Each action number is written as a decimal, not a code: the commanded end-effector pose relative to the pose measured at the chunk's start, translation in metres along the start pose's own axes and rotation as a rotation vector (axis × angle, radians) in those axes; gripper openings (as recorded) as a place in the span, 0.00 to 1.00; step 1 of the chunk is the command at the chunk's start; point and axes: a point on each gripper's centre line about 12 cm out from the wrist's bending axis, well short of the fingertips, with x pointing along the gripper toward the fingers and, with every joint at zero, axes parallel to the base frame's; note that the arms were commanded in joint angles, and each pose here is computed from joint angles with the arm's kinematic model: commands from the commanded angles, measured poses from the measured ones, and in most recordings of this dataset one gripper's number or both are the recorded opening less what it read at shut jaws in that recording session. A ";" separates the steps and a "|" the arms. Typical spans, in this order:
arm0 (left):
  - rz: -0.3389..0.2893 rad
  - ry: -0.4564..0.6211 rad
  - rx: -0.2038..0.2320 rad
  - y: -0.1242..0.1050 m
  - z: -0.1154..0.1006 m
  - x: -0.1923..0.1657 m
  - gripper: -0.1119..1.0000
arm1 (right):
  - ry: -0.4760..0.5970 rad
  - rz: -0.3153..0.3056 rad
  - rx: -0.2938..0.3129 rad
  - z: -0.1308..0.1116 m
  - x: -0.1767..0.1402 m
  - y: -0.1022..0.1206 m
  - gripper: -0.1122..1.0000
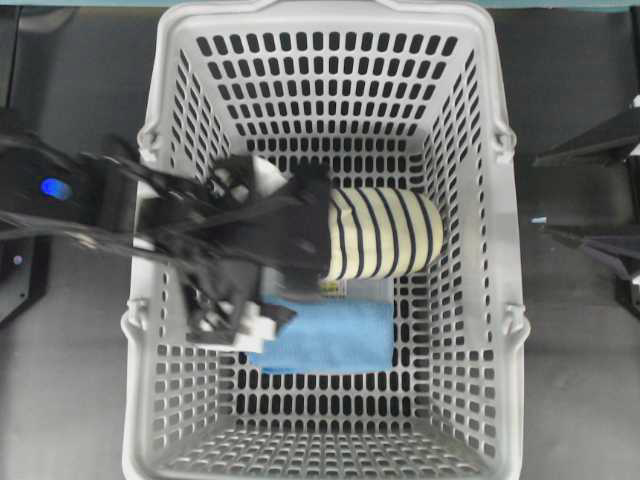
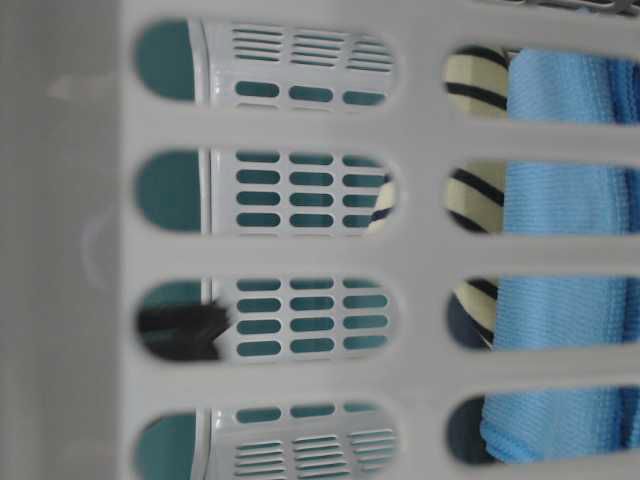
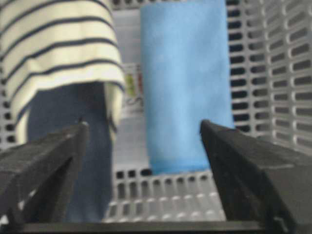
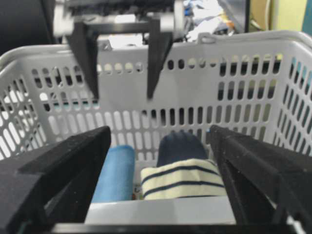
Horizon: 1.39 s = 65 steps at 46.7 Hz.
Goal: Pick up the blue cloth from the shopping basket with the left arm.
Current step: 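Lower the open left gripper into the basket onto the blue cloth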
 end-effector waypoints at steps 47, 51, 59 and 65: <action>-0.005 0.250 -0.077 -0.027 -0.045 0.117 0.84 | -0.023 -0.002 0.000 0.009 0.001 0.000 0.80; -0.006 0.255 -0.067 -0.027 -0.047 0.118 0.76 | -0.023 -0.002 0.000 0.009 0.001 0.000 0.81; -0.007 0.253 -0.063 -0.027 -0.045 0.116 0.38 | -0.022 -0.001 0.002 0.008 0.001 0.000 0.80; -0.012 0.211 -0.064 -0.028 -0.030 0.105 0.23 | -0.026 -0.002 0.002 0.009 0.000 0.000 0.80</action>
